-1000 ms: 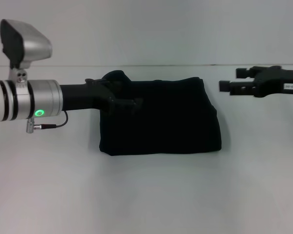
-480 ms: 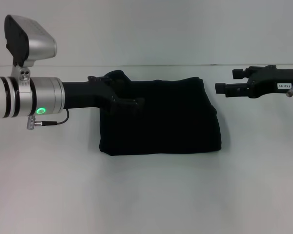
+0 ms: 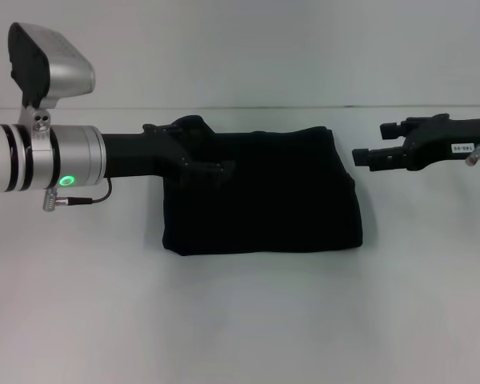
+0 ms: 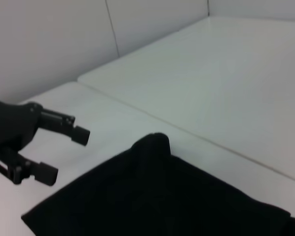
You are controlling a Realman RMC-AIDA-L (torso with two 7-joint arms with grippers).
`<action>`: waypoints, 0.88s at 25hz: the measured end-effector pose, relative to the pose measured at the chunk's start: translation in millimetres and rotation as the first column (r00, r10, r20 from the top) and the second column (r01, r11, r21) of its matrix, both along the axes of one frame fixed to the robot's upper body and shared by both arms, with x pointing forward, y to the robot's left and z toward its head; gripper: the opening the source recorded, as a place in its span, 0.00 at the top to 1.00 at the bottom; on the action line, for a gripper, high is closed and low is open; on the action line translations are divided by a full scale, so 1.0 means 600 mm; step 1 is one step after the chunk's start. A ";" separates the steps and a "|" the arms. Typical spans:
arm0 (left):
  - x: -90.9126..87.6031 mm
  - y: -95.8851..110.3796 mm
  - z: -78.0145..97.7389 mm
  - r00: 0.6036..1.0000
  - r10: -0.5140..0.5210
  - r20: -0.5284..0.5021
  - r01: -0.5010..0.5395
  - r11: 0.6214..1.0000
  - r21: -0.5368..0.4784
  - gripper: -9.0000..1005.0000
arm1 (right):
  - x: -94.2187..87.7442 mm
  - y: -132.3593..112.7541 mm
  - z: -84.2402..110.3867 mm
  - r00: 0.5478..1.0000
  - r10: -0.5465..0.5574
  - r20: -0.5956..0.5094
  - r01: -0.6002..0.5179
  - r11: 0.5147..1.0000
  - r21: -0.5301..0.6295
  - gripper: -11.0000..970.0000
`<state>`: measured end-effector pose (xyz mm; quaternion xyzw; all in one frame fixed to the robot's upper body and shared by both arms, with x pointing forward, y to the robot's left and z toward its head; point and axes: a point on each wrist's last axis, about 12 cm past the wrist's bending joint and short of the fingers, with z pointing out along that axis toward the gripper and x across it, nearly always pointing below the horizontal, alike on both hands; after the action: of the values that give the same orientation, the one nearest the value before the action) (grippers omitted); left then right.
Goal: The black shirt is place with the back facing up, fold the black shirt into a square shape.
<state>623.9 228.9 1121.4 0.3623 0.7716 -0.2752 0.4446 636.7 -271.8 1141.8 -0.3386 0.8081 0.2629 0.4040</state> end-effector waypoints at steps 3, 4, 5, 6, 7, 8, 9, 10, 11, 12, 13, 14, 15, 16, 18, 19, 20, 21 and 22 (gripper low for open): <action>0.000 -0.001 -0.001 1.000 -0.002 0.000 0.002 1.000 0.006 0.10 | 0.000 0.004 -0.002 1.000 0.004 -0.006 -0.004 1.000 -0.005 0.09; 0.000 -0.001 -0.001 1.000 -0.002 0.001 0.002 1.000 0.009 0.10 | 0.001 0.006 -0.002 1.000 0.004 -0.007 -0.005 1.000 -0.006 0.09; 0.000 -0.002 -0.003 1.000 -0.001 0.001 0.001 1.000 0.014 0.10 | 0.001 0.008 -0.003 1.000 0.004 -0.006 -0.004 1.000 -0.007 0.09; 0.000 -0.003 -0.004 1.000 -0.001 0.001 0.001 1.000 0.019 0.10 | 0.002 0.010 -0.003 1.000 0.005 -0.005 -0.005 1.000 -0.008 0.09; 0.000 -0.003 -0.005 1.000 0.000 0.001 0.000 1.000 0.021 0.10 | 0.003 0.013 -0.003 1.000 0.008 -0.004 -0.008 1.000 -0.008 0.09; 0.000 -0.004 -0.005 1.000 0.000 0.001 0.000 1.000 0.024 0.10 | 0.003 0.016 -0.002 1.000 0.012 -0.004 -0.012 1.000 -0.008 0.09; 0.000 -0.004 -0.006 1.000 -0.001 0.001 0.000 1.000 0.028 0.10 | 0.004 0.019 -0.002 1.000 0.016 -0.003 -0.016 1.000 -0.009 0.09; 0.000 -0.005 -0.007 1.000 -0.002 0.000 0.002 0.999 0.032 0.10 | 0.005 0.023 -0.002 1.000 0.021 -0.002 -0.021 1.000 -0.012 0.09; 0.000 -0.006 -0.008 1.000 -0.005 -0.002 0.005 0.999 0.040 0.10 | 0.005 0.027 -0.003 1.000 0.028 -0.003 -0.028 0.999 -0.018 0.09; 0.000 -0.006 -0.008 1.000 -0.006 -0.002 0.006 0.999 0.042 0.10 | 0.006 0.031 -0.004 0.999 0.034 -0.004 -0.034 0.999 -0.025 0.09; 0.000 -0.007 -0.009 1.000 -0.007 -0.003 0.007 0.999 0.044 0.10 | 0.006 0.035 -0.006 0.999 0.041 -0.006 -0.042 0.999 -0.032 0.09; -0.001 -0.007 -0.009 1.000 -0.007 -0.002 0.007 0.999 0.044 0.10 | 0.006 0.039 -0.008 0.999 0.046 -0.007 -0.046 0.998 -0.040 0.09; -0.001 -0.007 -0.009 1.000 -0.008 -0.002 0.008 0.999 0.044 0.10 | 0.006 0.043 -0.010 0.999 0.050 -0.010 -0.050 0.998 -0.048 0.09; -0.001 -0.008 -0.009 1.000 -0.008 -0.002 0.008 0.999 0.044 0.10 | 0.007 0.046 -0.012 0.999 0.050 -0.009 -0.051 0.997 -0.054 0.09; -0.001 -0.008 -0.009 1.000 -0.008 -0.002 0.008 0.999 0.044 0.10 | 0.007 0.053 -0.015 0.998 0.055 -0.009 -0.055 0.997 -0.062 0.09; -0.001 -0.007 -0.009 1.000 -0.007 -0.003 0.007 0.999 0.044 0.10 | 0.008 0.055 -0.016 0.998 0.056 -0.009 -0.056 0.996 -0.066 0.09; -0.001 -0.007 -0.010 1.000 -0.007 -0.004 0.007 0.999 0.044 0.10 | 0.008 0.056 -0.017 0.998 0.056 -0.009 -0.056 0.996 -0.069 0.09; -0.001 -0.007 -0.010 1.000 -0.006 -0.004 0.007 0.999 0.044 0.10 | 0.009 0.057 -0.017 0.998 0.055 -0.009 -0.056 0.996 -0.071 0.09; -0.001 -0.007 -0.010 1.000 -0.006 -0.005 0.006 0.999 0.044 0.10 | 0.009 0.057 -0.017 0.999 0.054 -0.007 -0.054 0.996 -0.072 0.09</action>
<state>623.0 224.8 1115.5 0.3737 0.7773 -0.2605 0.4340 642.3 -237.4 1131.3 -0.3740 0.8088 0.2451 0.3820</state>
